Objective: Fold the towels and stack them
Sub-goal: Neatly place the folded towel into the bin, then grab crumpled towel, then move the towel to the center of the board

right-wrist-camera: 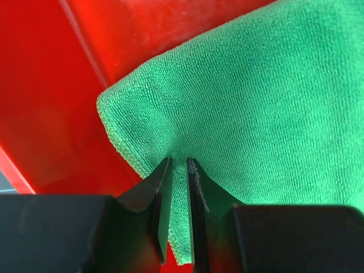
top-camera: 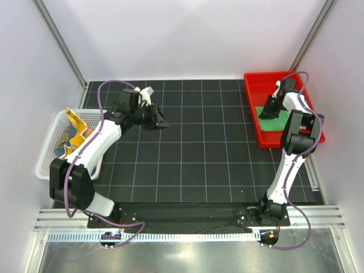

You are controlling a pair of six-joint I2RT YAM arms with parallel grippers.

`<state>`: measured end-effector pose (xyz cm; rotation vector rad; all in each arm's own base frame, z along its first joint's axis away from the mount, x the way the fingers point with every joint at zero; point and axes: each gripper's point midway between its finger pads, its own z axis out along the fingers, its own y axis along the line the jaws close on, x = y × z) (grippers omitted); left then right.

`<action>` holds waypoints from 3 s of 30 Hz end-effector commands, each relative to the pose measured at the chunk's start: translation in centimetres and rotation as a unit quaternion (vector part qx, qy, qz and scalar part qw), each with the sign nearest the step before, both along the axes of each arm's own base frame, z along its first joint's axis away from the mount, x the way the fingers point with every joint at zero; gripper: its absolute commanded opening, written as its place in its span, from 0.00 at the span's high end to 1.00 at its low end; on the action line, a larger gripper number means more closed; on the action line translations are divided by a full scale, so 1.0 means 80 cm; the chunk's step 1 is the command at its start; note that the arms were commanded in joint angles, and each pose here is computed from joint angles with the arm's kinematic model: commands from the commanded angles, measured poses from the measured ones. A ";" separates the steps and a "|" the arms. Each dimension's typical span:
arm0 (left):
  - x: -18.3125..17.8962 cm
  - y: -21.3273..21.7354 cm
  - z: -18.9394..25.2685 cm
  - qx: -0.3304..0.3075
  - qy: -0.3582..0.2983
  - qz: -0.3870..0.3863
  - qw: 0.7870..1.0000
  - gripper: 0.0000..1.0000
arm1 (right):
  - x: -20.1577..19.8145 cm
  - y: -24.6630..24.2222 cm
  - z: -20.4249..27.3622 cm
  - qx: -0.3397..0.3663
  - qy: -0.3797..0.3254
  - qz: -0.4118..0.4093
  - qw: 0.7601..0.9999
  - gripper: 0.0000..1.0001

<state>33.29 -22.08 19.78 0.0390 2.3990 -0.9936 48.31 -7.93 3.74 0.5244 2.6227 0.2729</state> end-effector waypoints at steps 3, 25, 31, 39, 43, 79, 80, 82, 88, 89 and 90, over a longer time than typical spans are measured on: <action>-0.003 -0.005 0.021 -0.017 -0.027 -0.011 0.999 0.59 | 0.020 0.025 0.002 0.047 -0.031 0.012 0.998 0.76; 0.053 0.081 0.069 0.124 -0.095 0.149 0.977 0.48 | 0.018 0.017 0.206 -0.018 -0.159 -0.042 0.986 0.33; 0.089 0.237 0.097 0.206 -0.094 0.379 0.897 0.39 | -0.025 0.123 0.295 0.007 -0.245 0.009 0.970 0.00; 0.015 0.461 0.025 0.300 0.041 0.660 0.688 0.28 | -0.094 0.230 0.320 0.090 -0.304 0.100 0.943 0.00; -0.020 0.509 -0.062 0.315 0.175 0.691 0.627 0.29 | -0.102 0.254 0.319 0.090 -0.297 0.137 0.941 0.01; 0.091 0.097 0.306 -0.097 -0.275 0.149 0.945 1.00 | -0.139 0.298 0.343 0.088 -0.311 0.182 0.929 0.01; 0.079 0.071 0.339 -0.173 -0.294 0.115 0.933 1.00 | -0.140 0.297 0.341 0.089 -0.310 0.178 0.930 0.01; 0.061 0.022 0.285 -0.206 -0.232 0.054 0.949 1.00 | -0.142 0.298 0.326 0.087 -0.299 0.174 0.934 0.01; 0.026 -0.019 0.042 -0.129 -0.046 0.054 0.989 0.81 | -0.147 0.283 0.229 0.050 -0.193 0.144 0.969 0.03; 0.020 -0.019 0.014 -0.117 -0.022 0.058 0.991 0.81 | -0.148 0.277 0.216 0.040 -0.182 0.134 0.973 0.04; 0.013 -0.021 -0.020 -0.107 0.012 0.060 0.992 0.78 | -0.149 0.277 0.205 0.037 -0.171 0.127 0.976 0.04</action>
